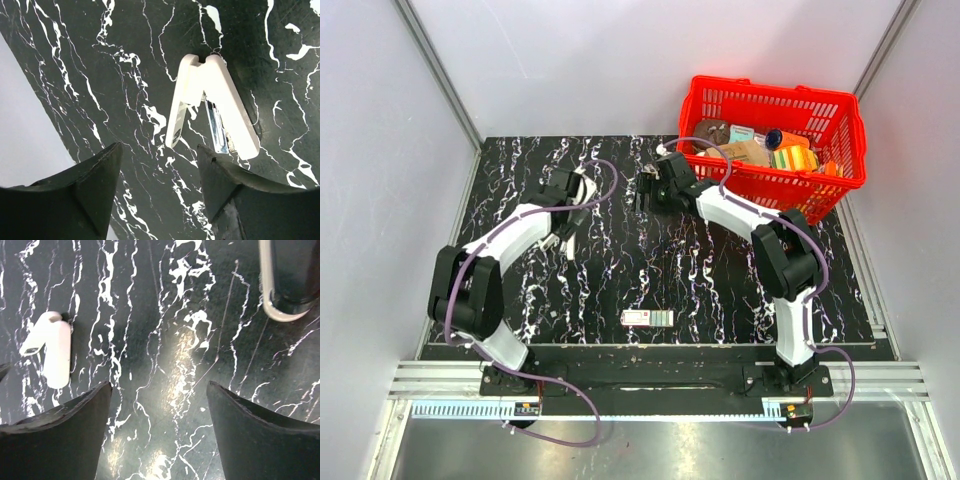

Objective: Unload the staples from the stapler

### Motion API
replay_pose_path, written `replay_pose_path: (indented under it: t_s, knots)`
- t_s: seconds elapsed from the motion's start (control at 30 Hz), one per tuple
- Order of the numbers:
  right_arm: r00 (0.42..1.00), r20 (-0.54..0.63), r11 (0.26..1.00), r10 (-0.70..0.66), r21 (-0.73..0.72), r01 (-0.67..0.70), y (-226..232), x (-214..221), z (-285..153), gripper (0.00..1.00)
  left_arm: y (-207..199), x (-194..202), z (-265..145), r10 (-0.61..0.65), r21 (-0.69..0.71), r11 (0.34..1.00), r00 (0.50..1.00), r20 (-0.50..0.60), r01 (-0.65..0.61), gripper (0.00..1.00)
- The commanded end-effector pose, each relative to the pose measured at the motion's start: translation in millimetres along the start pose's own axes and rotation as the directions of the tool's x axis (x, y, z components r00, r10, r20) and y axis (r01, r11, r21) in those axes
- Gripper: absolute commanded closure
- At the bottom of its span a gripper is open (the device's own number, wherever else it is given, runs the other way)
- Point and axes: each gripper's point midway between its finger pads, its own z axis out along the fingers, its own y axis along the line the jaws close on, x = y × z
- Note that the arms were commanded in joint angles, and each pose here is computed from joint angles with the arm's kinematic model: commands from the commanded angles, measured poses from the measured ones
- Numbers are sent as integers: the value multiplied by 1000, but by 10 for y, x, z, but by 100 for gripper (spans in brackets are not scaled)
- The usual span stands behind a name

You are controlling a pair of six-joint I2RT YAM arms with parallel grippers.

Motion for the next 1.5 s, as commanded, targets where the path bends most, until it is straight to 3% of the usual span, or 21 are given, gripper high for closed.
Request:
replay_pose_path:
  t_s: [0.0, 0.23, 0.43, 0.63, 0.87, 1.23, 1.47]
  knots:
    - [987, 147, 996, -62, 76, 52, -52, -497, -29, 13, -22, -97, -155, -118, 111, 988, 991, 60, 111, 33]
    - [967, 200, 967, -158, 230, 111, -338, -681, 172, 3, 75, -6, -134, -224, 173, 962, 972, 67, 210, 33]
    - [936, 210, 936, -283, 275, 221, -209, -685, 293, 1, 114, 91, -99, -248, 185, 955, 967, 65, 232, 32]
    - [867, 206, 853, -454, 381, 356, 21, -679, 342, 1, 85, 54, -106, -273, 217, 944, 958, 83, 250, 32]
    - [818, 189, 768, -543, 506, 393, -87, -875, 387, 0, 81, -80, -12, -300, 231, 934, 948, 104, 271, 31]
    - [840, 128, 741, -527, 554, 380, -456, -1058, 685, 1, -84, -379, 451, -255, 235, 944, 964, 77, 231, 28]
    - [866, 90, 722, -491, 599, 347, -655, -1012, 773, 1, -33, -515, 649, -203, 160, 969, 975, 89, 187, 28]
